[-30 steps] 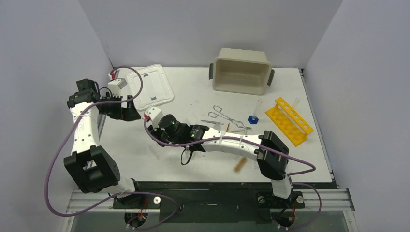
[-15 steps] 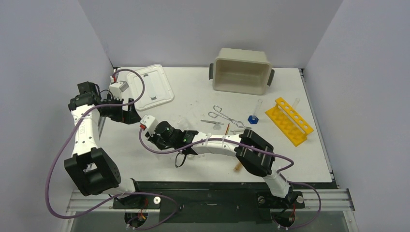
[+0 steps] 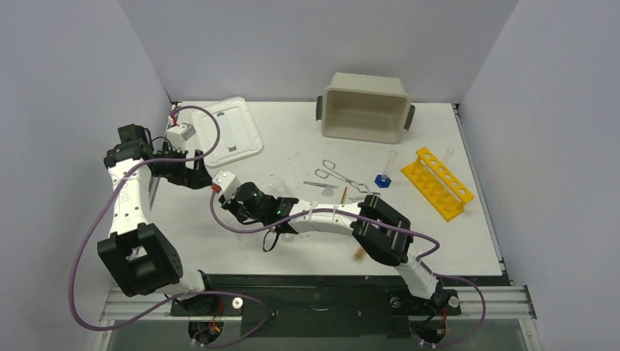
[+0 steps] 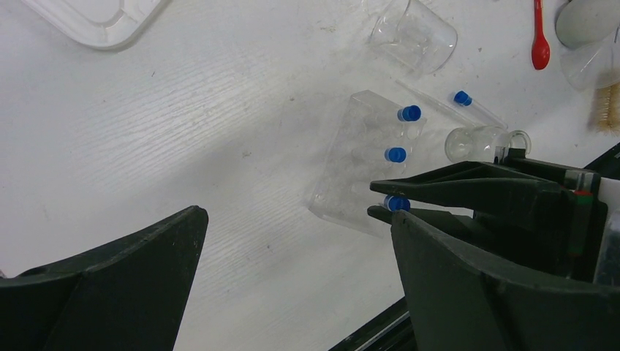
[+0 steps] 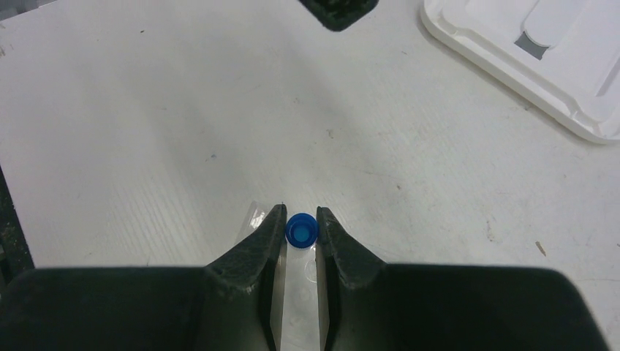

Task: Organize the chemistry lab equipment
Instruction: Insert the test tube into the slot of the test tube rack.

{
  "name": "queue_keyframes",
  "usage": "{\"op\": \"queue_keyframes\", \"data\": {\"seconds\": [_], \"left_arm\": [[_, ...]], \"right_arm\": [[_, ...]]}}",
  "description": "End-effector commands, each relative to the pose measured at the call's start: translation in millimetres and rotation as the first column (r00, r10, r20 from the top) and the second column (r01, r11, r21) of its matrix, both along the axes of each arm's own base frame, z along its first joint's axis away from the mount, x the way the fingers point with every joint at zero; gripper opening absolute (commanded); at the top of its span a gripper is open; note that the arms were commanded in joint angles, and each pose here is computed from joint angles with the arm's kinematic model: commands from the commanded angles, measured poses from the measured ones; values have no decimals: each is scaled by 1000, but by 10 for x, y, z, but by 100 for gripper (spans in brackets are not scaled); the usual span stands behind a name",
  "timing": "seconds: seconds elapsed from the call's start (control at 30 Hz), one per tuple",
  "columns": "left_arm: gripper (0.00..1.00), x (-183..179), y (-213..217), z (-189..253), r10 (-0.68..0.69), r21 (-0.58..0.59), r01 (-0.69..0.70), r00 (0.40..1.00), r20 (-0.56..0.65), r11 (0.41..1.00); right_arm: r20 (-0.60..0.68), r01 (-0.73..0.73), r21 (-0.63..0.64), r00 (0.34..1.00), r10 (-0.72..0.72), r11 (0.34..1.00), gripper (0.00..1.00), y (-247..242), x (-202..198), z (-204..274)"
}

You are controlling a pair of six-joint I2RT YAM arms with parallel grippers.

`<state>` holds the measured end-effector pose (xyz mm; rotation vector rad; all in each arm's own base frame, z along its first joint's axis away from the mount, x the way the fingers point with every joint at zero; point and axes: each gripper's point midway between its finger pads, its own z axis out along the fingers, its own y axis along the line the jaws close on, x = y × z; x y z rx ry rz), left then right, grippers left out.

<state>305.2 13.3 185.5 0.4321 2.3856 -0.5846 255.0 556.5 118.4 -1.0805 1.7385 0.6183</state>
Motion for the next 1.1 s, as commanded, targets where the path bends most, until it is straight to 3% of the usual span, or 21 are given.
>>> {"op": "queue_keyframes", "data": {"seconds": [0.0, 0.43, 1.07], "left_arm": [[97, 8, 12, 108, -20, 18, 19, 998, 58, 1000], [97, 28, 12, 129, -16, 12, 15, 998, 58, 1000], [97, 58, 29, 125, 3, 10, -4, 998, 58, 1000]], "right_arm": [[45, 33, 65, 998, -36, 997, 0, 101, 166, 133], [13, 39, 40, 999, -39, 998, 0, 67, 148, -60], [29, 56, 51, 998, -57, 997, 0, -95, 36, 83]]}}
